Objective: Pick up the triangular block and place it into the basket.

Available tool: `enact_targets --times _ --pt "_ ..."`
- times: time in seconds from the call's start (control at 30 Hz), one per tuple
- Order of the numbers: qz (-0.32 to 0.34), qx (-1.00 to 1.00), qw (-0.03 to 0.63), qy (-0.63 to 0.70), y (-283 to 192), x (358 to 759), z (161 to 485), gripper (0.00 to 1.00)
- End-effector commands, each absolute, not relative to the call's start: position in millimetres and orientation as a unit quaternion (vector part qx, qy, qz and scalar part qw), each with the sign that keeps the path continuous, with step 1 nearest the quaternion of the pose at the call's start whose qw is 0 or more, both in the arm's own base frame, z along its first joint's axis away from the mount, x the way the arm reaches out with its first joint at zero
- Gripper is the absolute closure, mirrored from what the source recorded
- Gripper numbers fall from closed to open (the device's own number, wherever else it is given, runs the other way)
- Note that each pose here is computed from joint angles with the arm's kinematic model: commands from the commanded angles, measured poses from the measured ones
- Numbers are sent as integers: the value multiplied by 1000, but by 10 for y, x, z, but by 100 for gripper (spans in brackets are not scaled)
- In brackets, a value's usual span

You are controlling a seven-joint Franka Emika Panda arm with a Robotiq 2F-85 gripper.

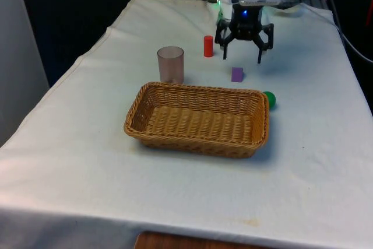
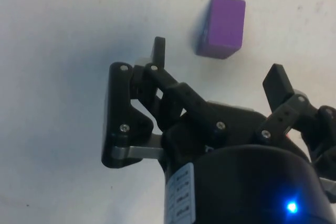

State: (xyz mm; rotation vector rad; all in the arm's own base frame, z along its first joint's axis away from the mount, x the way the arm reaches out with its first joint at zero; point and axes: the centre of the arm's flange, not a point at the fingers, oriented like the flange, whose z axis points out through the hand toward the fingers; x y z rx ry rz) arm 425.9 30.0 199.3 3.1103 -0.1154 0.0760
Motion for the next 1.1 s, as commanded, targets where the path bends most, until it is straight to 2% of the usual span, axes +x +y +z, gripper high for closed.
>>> enact_targets --times 0.0,0.8,0.87,0.9,0.93,0.97,1.0,1.07 --pt "28 999 13 -40 301 4259 1983 0" --pt "38 999 18 -24 295 4263 1726 0" --pt "38 999 19 -24 291 4262 1722 4" --pt "35 999 20 -25 283 4263 1723 10" --pt "38 999 19 -25 291 4262 1722 10" --pt "37 999 19 -25 286 4261 1718 15" --pt "37 999 19 -24 291 4260 1718 26" --pt "38 999 19 -25 287 4264 1717 36"
